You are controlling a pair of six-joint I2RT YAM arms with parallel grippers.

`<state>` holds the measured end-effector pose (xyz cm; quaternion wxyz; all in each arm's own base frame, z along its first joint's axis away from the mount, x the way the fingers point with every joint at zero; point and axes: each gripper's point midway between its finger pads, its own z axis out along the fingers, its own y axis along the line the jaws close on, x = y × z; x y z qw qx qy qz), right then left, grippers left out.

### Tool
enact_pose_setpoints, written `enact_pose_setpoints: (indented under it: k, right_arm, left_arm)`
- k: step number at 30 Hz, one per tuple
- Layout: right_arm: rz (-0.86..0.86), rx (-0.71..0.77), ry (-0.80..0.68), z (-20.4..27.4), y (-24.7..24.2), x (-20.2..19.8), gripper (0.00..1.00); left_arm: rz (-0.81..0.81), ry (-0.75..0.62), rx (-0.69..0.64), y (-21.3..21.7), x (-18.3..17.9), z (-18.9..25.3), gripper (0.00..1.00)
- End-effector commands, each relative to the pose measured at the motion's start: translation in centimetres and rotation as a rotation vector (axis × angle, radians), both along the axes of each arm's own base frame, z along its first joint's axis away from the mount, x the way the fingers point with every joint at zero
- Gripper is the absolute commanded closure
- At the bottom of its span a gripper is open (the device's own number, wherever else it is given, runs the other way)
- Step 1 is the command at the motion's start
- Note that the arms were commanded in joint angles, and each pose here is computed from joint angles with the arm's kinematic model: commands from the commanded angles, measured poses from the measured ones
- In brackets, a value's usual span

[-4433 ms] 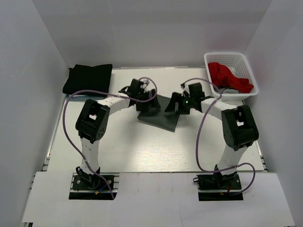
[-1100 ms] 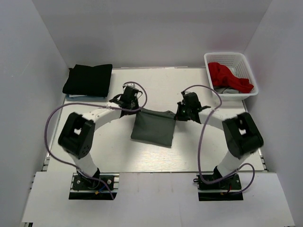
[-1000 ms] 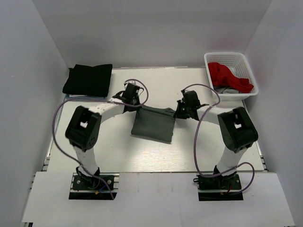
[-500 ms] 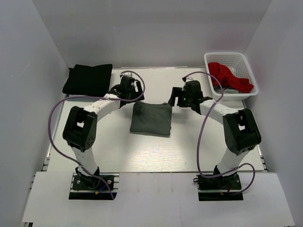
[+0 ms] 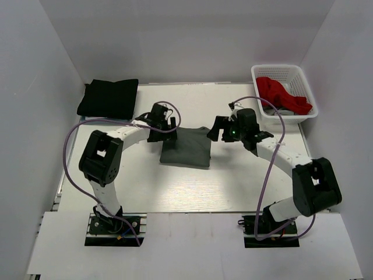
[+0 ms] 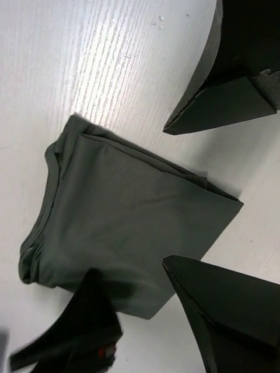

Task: Fold and stack the t-shirts
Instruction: Put the neatly folded tshirt into the corner of the board with the left arm

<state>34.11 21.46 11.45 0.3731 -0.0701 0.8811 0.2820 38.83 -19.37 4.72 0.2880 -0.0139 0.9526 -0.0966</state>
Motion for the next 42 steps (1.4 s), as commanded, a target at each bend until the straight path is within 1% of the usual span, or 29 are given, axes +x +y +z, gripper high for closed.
enact_pose_setpoints:
  k: [1,6,7,8,10,11,12,13,14,15,17,18,19,20,22,23,24,26,28,29,31,33,34,38,42]
  right_arm:
    - [0.003,0.035,-0.055,2.2,0.0,-0.1,0.1]
    - [-0.026,0.015,-0.046,1.7,-0.6,-0.3,0.1]
    - [-0.032,0.01,-0.04,1.5,-0.7,-0.3,0.1]
    - [-0.038,0.006,-0.038,1.4,-0.9,-0.2,0.1]
    - [-0.054,-0.007,-0.035,1.1,-1.2,-0.2,0.1]
    - [-0.058,-0.003,-0.041,1.3,-1.2,-0.2,0.1]
    - [-0.064,-0.007,-0.036,1.1,-1.4,-0.2,0.1]
    - [-0.072,-0.012,-0.045,1.3,-1.5,-0.1,0.1]
    - [-0.085,-0.016,-0.047,1.3,-1.7,-0.1,0.1]
    - [-0.088,-0.016,-0.053,1.5,-1.8,-0.1,0.1]
    - [-0.12,-0.029,-0.067,1.5,-2.4,0.1,0.1]
    - [-0.129,-0.028,-0.081,2.0,-2.7,0.2,0.1]
    - [-0.134,-0.032,-0.081,2.0,-2.7,0.1,0.1]
    - [-0.15,-0.044,-0.085,1.8,-3.1,0.2,0.1]
    - [-0.161,-0.044,-0.101,2.1,-3.3,0.1,0.1]
    - [-0.169,-0.046,-0.105,2.1,-3.5,0.2,0.1]
    - [-0.18,-0.048,-0.107,2.0,-3.8,0.1,0.1]
    - [-0.22,-0.062,-0.128,2.2,-4.6,0.4,0.1]
    - [-0.255,-0.091,-0.126,1.7,-5.4,0.3,0.1]
    - [-0.261,-0.1,-0.12,1.6,-5.5,0.3,0.1]
    - [-0.291,-0.125,-0.12,1.3,-6.2,0.4,0.1]
    - [-0.297,-0.136,-0.116,1.1,-6.5,0.3,0.1]
    - [-0.304,-0.145,-0.117,1.0,-6.7,0.2,0.1]
    - [-0.329,-0.176,-0.134,0.9,-7.5,0.2,0.1]
    - [-0.362,-0.226,-0.132,0.3,-8.6,0.4,0.1]
  left_arm:
    - [-0.1,0.076,-0.008,-1.1,-1.7,-1.0,0.0]
    - [-0.151,0.16,-0.006,-1.7,-3.9,-3.7,0.0]
    - [-0.168,0.198,0.0,-1.9,-4.9,-4.6,0.0]
    - [-0.162,0.194,0.009,-1.7,-4.8,-4.6,0.05]
    - [-0.158,0.246,0.069,-1.2,-6.6,-6.5,0.12]
    - [-0.145,0.253,0.077,-1.0,-6.6,-6.8,0.18]
    - [-0.149,0.277,0.111,-0.7,-7.5,-7.6,0.32]
    - [-0.133,0.291,0.123,-0.4,-7.6,-8.2,0.37]
    - [-0.123,0.317,0.144,-0.2,-8.6,-8.9,0.47]
    - [-0.119,0.321,0.157,0.1,-8.6,-9.2,0.54]
    - [-0.096,0.334,0.19,0.4,-8.8,-9.5,0.74]
    - [-0.087,0.325,0.207,0.6,-8.4,-9.6,0.9]
    - [-0.071,0.321,0.222,0.8,-8.2,-9.4,0.98]
    - [-0.064,0.301,0.227,0.6,-7.4,-8.8,1.0]
    - [-0.038,0.254,0.262,0.9,-5.9,-7.8,1.0]
    - [-0.035,0.197,0.264,0.4,-4.0,-6.4,1.0]
    - [-0.01,0.172,0.31,1.4,-3.0,-5.6,1.0]
    - [0.005,0.077,0.301,1.2,-0.1,-2.2,1.0]
    - [0.012,0.001,0.356,1.8,1.7,0.1,1.0]
    - [0.044,-0.069,0.382,2.4,3.4,2.0,1.0]
    - [0.016,-0.141,0.393,2.1,5.0,4.5,1.0]
    - [0.021,-0.193,0.408,2.6,6.1,6.3,1.0]
    - [0.018,-0.24,0.424,3.1,7.0,7.9,1.0]
    - [0.047,-0.314,0.525,6.0,8.7,10.6,1.0]
    - [0.077,-0.383,0.574,7.8,10.4,14.0,1.0]
